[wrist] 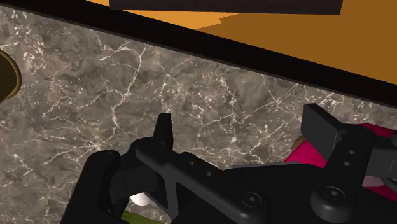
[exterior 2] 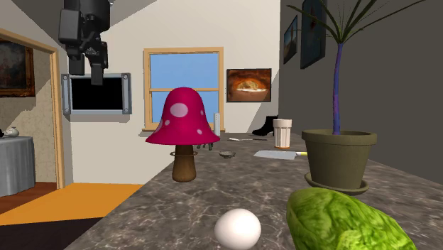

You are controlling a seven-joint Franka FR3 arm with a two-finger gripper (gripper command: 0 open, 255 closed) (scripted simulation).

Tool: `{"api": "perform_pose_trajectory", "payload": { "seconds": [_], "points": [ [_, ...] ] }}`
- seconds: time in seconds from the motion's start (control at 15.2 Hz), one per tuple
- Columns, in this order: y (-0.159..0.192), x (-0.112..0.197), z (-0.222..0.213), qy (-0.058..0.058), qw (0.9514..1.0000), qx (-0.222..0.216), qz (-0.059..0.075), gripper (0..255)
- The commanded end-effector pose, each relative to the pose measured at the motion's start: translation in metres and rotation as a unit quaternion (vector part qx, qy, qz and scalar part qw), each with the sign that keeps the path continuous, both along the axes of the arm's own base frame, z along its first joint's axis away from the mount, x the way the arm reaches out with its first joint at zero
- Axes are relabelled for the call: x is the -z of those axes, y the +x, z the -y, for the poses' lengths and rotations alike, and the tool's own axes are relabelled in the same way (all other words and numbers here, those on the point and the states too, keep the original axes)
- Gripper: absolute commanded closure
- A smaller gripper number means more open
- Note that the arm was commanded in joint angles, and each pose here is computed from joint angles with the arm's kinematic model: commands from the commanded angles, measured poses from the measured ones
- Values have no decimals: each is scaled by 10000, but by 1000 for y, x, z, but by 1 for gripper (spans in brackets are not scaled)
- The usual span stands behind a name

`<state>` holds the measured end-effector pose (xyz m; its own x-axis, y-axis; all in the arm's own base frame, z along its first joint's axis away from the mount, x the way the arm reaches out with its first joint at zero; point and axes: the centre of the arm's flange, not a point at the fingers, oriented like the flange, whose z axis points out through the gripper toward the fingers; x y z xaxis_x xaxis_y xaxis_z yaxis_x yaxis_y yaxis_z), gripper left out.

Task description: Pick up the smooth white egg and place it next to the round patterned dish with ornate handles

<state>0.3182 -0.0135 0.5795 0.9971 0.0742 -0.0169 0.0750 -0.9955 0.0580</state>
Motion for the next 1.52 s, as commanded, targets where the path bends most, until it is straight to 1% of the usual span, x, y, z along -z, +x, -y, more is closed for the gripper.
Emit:
{"api": "perform_pose_trajectory", "payload": {
  "seconds": [0.0,0.73,1.45],
  "points": [
    [0,0,0,0,10000,0,0,0],
    [105,87,40,-291,9995,-139,34,0],
    [211,171,81,-582,9979,-277,67,0]
  ]
}}
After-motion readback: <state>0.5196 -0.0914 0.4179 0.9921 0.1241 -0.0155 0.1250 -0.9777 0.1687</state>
